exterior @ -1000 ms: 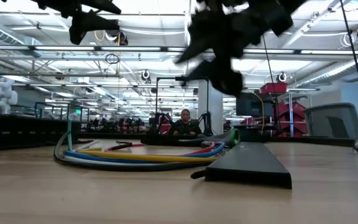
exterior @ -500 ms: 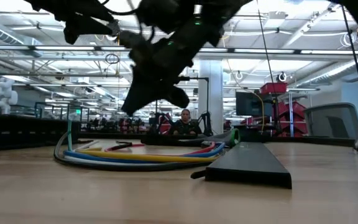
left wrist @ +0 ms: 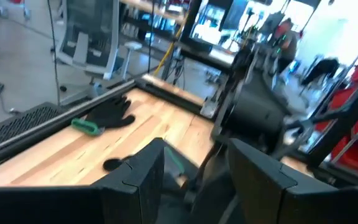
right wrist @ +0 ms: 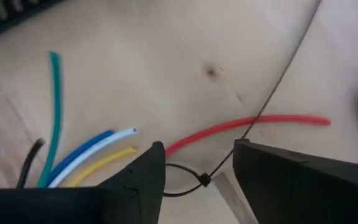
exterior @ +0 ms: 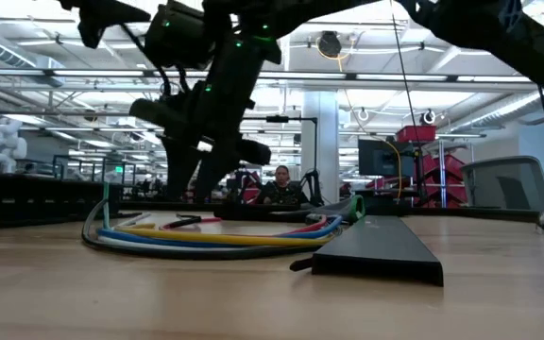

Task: Ziptie cables
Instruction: Put the black zip tie on the table

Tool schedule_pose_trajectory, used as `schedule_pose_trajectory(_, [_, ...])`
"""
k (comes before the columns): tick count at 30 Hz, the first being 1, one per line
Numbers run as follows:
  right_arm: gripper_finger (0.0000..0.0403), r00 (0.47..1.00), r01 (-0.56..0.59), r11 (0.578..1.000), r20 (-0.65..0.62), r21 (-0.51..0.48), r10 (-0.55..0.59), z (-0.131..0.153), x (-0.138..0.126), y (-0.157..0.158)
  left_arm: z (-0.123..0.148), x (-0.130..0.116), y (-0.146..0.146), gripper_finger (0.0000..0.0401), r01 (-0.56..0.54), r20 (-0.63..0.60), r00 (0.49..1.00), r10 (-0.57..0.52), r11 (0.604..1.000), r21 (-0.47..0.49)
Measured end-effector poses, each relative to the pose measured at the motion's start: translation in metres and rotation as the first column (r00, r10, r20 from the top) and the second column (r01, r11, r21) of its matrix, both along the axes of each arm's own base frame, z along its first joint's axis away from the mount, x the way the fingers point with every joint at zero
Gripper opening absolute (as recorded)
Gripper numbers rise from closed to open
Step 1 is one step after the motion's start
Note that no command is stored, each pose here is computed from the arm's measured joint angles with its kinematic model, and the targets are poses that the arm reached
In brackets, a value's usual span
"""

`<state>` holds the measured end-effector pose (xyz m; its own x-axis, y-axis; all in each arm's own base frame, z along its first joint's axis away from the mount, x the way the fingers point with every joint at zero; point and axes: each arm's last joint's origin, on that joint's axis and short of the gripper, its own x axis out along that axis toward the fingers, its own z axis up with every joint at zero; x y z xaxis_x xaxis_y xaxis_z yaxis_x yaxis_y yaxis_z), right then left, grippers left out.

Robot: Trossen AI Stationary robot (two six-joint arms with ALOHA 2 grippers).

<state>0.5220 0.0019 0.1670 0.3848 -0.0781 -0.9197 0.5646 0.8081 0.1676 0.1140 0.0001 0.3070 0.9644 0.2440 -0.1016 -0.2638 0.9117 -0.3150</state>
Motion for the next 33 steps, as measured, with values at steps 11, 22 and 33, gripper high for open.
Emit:
schedule_pose_trajectory(11, [0.0149,0.982,0.123,0.992,-0.14,-0.018,-0.125,-0.004,-0.014,-0.002,0.008,-0.019,0.003,0.0173,-0.042,0.09,0.995,0.042,0.999,-0.008])
schedule_pose_trajectory(22, [0.0153,0.984,0.174,0.984,-0.048,0.044,-0.172,-0.002,-0.005,0.01,0.007,-0.019,0.003,0.0173,-0.045,0.089,0.995,0.046,0.999,-0.01])
schedule_pose_trajectory(33, [0.0135,0.974,0.221,0.974,-0.069,0.053,-0.217,-0.019,-0.004,0.008,0.007,-0.019,0.003,0.0173,-0.049,0.088,0.995,0.05,0.999,-0.01])
